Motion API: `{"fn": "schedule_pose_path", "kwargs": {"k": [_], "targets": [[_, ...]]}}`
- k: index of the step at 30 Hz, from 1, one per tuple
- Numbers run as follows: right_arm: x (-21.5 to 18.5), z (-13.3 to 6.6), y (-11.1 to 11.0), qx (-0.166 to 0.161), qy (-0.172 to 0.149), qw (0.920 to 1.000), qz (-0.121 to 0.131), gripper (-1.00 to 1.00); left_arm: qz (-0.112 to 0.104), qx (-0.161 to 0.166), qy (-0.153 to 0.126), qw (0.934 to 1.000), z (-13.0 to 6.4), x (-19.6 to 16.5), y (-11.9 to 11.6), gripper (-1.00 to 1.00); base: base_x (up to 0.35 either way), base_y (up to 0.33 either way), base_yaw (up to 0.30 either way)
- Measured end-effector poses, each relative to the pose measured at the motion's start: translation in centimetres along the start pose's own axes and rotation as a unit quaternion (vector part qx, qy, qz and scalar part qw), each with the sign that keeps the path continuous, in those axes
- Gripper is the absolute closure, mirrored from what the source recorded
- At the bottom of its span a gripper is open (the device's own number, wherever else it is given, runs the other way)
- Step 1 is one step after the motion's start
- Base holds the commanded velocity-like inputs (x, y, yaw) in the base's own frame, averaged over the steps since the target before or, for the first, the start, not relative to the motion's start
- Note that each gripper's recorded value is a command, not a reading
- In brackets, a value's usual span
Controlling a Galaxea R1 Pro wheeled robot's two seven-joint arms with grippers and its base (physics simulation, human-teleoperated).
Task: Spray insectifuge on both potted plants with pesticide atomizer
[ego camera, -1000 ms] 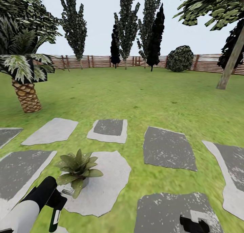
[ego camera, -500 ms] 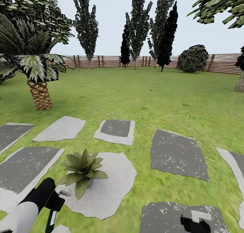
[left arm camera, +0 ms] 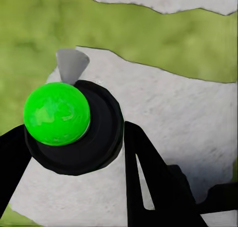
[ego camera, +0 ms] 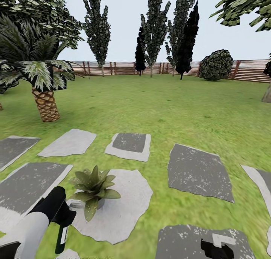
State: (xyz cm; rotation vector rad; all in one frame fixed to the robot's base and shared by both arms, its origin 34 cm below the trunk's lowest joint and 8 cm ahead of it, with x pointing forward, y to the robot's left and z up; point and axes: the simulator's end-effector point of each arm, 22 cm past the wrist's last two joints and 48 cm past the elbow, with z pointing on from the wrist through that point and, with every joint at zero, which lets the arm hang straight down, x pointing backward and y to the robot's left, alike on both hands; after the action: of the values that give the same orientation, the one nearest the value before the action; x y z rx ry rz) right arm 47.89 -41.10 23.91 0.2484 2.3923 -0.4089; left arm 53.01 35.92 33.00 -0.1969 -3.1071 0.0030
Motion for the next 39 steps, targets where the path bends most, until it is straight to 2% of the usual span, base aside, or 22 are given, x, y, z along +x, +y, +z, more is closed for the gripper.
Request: {"fn": "schedule_pose_path", "kwargs": {"k": [7, 17, 28, 39], "targets": [[0.1, 0.0, 0.1, -0.001, 0.001, 1.0000, 0.000, -1.00, -0.004, 0.022, -0.016, 0.9996, -2.0, -2.0, 0.0, 1.00, 0.000, 0.000, 0.265], [0.1, 0.0, 0.1, 0.000, 0.001, 1.0000, 0.000, -1.00, 0.002, 0.028, -0.014, 0.9995, -1.7, -1.9, -0.8, 1.00, 0.067, -0.037, 0.197], [0.1, 0.0, 0.1, 0.000, 0.001, 1.0000, 0.000, -1.00, 0.003, 0.028, -0.014, 0.9995, -1.7, -2.0, -1.0, 1.00, 0.081, -0.262, 0.020], [0.1, -0.1, 0.3, -0.002, 0.001, 1.0000, 0.001, -1.00, 0.002, 0.027, -0.012, 0.9996, -1.6, -1.7, -0.8, 1.00, 0.084, -0.284, 0.260]]}}
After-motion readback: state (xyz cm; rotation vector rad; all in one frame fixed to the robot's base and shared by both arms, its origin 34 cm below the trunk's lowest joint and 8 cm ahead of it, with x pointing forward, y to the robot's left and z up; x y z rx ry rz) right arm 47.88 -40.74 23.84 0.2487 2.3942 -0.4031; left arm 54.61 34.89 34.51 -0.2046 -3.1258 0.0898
